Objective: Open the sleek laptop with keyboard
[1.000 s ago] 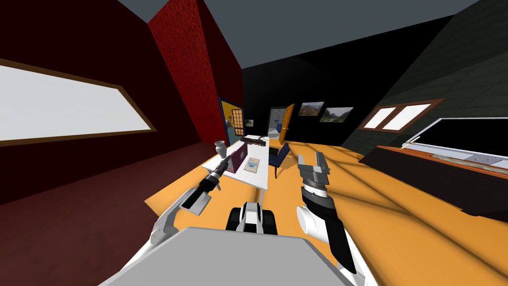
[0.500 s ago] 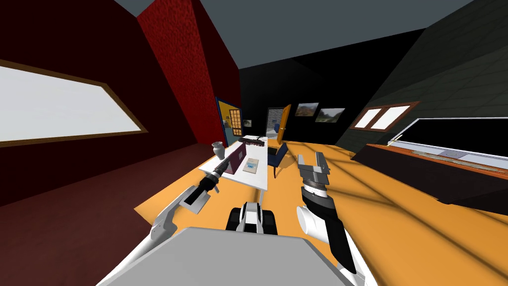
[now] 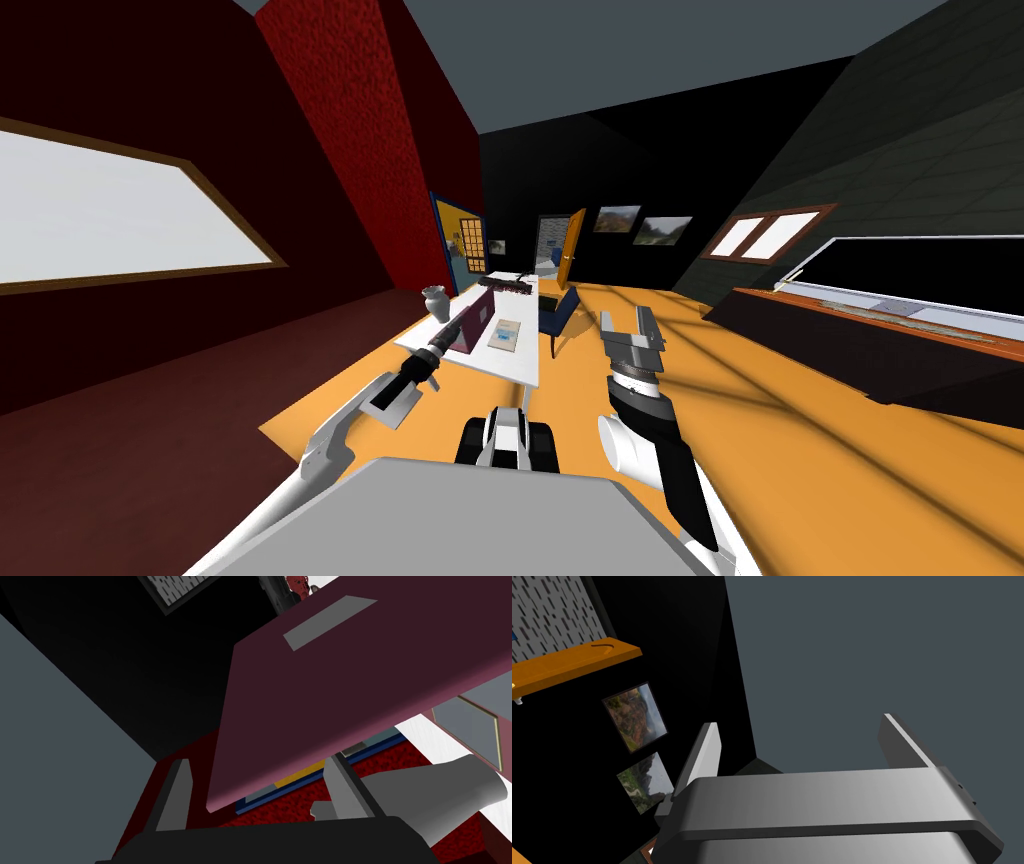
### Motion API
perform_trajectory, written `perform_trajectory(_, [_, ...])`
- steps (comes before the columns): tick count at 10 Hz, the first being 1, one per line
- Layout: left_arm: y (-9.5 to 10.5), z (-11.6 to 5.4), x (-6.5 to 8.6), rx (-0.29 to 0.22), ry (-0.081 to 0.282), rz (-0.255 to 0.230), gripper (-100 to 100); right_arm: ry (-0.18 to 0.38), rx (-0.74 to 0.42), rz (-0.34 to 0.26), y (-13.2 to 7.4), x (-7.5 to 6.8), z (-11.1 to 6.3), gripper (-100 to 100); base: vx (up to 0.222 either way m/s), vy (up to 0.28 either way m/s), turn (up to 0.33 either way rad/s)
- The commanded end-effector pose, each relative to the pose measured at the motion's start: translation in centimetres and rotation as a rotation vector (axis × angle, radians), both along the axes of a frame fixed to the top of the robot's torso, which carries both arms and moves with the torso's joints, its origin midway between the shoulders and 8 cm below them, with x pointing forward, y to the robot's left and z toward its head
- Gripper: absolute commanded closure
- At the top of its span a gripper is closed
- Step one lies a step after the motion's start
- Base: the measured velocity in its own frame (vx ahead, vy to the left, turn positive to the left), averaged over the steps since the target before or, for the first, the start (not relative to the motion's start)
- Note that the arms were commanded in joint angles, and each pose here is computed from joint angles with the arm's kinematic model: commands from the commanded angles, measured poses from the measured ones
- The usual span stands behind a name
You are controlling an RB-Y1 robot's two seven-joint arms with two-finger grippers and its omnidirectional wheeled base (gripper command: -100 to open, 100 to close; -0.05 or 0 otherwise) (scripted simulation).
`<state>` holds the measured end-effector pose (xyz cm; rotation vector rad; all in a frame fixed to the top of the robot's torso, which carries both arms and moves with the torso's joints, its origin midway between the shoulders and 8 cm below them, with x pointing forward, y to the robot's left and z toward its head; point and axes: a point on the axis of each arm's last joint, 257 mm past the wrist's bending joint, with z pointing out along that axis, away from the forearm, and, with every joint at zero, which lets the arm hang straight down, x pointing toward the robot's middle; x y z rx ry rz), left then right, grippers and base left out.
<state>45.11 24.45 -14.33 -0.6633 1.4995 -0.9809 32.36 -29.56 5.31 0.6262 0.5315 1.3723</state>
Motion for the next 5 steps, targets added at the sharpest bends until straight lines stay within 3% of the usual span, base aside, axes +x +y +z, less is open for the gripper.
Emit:
perform_trajectory(1, [-0.56, -0.16, 0.07, -0.115, 0.019, -0.002, 100, 0.000, 0.000, 0.000, 0.00, 0.00, 0.00, 0, -0.004, 0.121, 0.007])
perform_trajectory(5, [-1.33, -0.32, 0.17, -0.268, 0.044, -0.005, 100, 0.000, 0.000, 0.000, 0.00, 0.00, 0.00, 0, 0.003, 0.104, -0.017])
